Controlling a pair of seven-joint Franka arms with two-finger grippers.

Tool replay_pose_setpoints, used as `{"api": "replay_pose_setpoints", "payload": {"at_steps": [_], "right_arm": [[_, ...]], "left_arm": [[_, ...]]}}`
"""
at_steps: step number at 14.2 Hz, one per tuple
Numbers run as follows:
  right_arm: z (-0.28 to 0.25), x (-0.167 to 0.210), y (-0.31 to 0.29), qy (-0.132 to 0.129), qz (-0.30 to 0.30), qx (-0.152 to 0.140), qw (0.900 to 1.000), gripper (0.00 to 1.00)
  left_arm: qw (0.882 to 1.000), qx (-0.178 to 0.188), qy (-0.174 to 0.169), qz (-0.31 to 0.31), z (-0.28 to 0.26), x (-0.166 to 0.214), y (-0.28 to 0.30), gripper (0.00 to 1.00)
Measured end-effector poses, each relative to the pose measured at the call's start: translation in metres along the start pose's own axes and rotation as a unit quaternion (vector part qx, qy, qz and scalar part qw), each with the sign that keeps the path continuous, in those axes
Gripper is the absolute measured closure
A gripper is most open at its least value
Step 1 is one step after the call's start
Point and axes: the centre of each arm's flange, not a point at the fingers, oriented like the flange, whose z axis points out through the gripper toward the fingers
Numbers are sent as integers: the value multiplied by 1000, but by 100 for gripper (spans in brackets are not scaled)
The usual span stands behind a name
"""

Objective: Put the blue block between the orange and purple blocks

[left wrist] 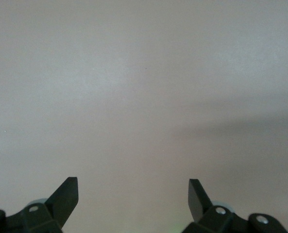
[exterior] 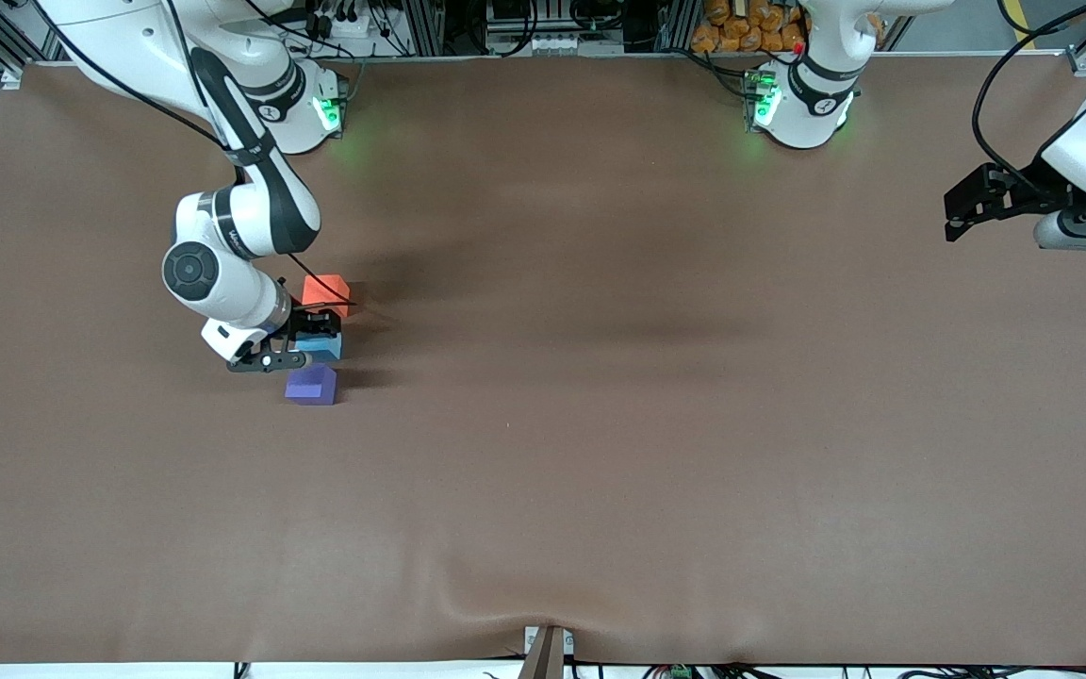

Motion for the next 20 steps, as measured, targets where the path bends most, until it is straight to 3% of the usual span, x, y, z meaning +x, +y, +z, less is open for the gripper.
{"api": "replay_pose_setpoints", "payload": {"at_steps": [1,3,4,7,11,14,18,20], "right_arm": [[-16,7,-3,-19,-2,0,1000,1],[-79,28,-11,-46,-12,2,999,0],[-123,38,-16,-47,-17,4,999,0],[-243,53,-20,-9,-28,9,1000,0],[-357,40,32,9,-1,12,1000,0],[-399,16,68,-13,15,18,1000,0],[-461,-32,67,37,21,9,999,0],[-466,-52,73,59,31,6,998,0]], "left_arm": [[1000,0,0,0,0,0,0,0],[1000,0,0,0,0,0,0,0],[1000,0,0,1,0,0,1,0],[1000,0,0,1,1,0,1,0],[1000,0,0,1,0,1,1,0],[1000,0,0,1,0,1,1,0],[1000,0,0,1,0,1,1,0],[1000,0,0,1,0,1,1,0]]}}
